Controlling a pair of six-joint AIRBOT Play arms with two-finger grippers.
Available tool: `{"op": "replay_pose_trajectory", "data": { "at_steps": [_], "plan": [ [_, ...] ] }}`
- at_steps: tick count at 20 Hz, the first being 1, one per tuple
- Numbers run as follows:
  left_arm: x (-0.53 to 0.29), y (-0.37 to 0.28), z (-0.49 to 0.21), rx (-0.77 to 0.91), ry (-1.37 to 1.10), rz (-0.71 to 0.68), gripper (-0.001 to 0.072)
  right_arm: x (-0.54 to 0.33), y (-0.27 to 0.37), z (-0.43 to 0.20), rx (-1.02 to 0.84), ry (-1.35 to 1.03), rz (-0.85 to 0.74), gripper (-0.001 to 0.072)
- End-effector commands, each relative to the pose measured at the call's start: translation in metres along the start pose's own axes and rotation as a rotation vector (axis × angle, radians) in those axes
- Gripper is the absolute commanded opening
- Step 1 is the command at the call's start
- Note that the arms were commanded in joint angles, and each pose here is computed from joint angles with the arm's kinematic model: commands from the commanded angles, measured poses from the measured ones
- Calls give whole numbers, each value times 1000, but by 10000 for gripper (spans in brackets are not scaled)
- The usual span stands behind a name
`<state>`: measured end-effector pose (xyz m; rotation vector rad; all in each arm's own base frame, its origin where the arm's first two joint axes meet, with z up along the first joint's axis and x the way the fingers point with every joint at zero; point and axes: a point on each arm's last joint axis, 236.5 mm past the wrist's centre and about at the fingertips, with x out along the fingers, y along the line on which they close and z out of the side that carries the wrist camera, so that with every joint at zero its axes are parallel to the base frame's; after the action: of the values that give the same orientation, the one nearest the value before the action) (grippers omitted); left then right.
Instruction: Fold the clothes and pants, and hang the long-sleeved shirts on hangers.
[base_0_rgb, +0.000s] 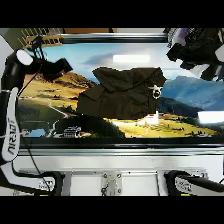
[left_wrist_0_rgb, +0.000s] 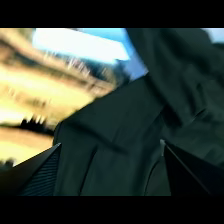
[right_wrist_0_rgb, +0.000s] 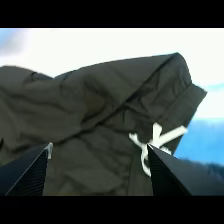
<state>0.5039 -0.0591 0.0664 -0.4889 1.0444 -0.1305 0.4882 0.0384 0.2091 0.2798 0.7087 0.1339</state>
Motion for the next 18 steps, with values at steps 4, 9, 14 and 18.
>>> {"op": "replay_pose_trajectory", "data": {
  "at_steps": [4, 9, 14, 18],
  "plan": [
    [30, 73, -164, -342, 160, 56, 717, -62, 21, -98, -15, 110, 42, 647],
    [71, 78, -197, -618, 159, -11, 717, -79, 40, -129, 35, 126, 129, 647],
    [100, 59, -178, -602, 123, -42, 717, -81, 42, -128, 38, 120, 138, 647],
    [116, 37, -153, -561, 106, -72, 717, -81, 42, -128, 38, 120, 138, 647]
  ]
}}
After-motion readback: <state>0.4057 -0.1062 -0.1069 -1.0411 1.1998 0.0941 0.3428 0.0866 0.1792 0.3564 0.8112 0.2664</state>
